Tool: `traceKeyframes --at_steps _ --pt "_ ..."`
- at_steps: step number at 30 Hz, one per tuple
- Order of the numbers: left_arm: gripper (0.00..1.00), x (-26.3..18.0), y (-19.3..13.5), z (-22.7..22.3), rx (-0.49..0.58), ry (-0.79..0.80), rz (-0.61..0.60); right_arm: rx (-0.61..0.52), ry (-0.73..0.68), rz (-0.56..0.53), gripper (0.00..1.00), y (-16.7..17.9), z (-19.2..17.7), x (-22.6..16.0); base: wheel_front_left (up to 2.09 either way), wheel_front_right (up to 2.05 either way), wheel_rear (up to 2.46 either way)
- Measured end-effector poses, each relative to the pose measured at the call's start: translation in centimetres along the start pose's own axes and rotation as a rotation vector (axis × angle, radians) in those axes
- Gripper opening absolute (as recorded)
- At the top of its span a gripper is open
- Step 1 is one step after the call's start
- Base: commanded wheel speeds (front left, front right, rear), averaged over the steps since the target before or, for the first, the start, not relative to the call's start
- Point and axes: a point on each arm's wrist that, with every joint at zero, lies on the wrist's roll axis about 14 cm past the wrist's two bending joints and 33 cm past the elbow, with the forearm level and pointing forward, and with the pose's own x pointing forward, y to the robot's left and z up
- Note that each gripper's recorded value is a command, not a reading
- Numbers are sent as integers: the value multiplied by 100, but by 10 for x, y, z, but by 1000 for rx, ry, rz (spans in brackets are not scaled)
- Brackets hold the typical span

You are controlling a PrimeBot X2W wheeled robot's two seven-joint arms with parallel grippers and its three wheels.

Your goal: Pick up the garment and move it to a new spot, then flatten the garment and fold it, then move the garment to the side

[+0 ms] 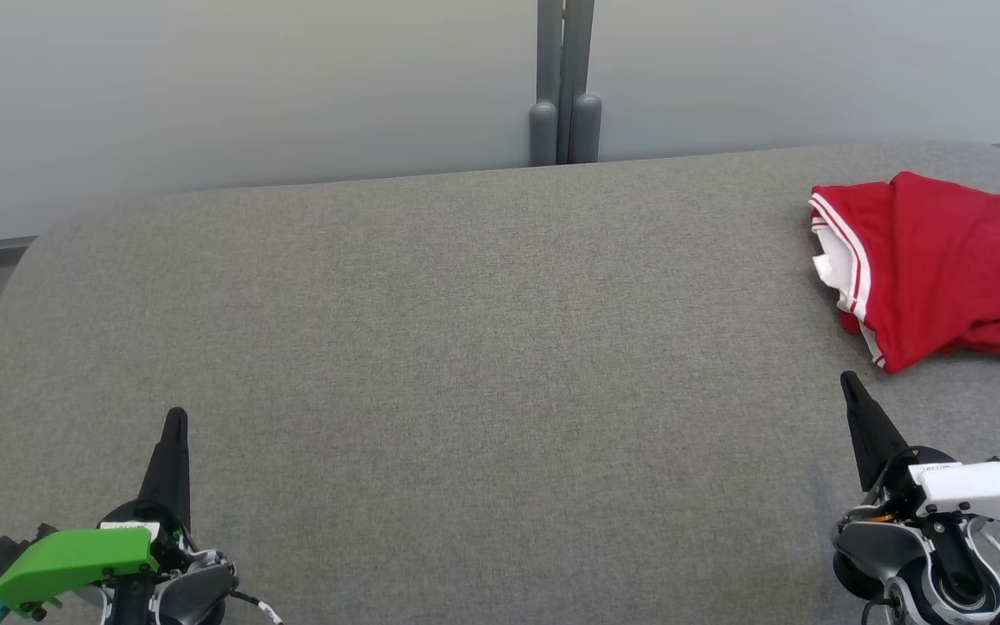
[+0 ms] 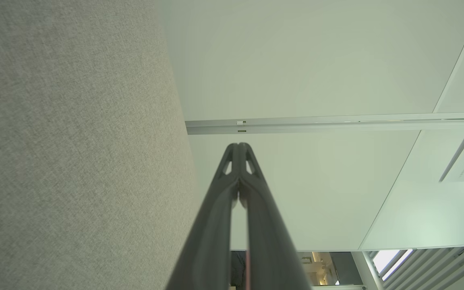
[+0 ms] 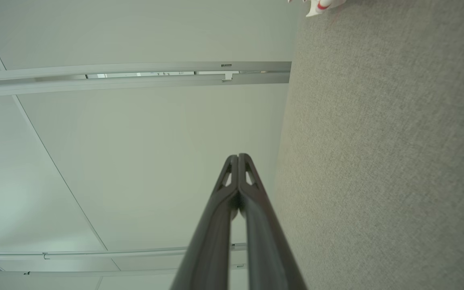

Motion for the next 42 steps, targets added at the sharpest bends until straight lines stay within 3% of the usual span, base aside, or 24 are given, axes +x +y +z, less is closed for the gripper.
traceKeyframes --at_steps 42 --pt "0 0 0 0 0 0 0 0 0 0 0 0 0 0 0 0 0"
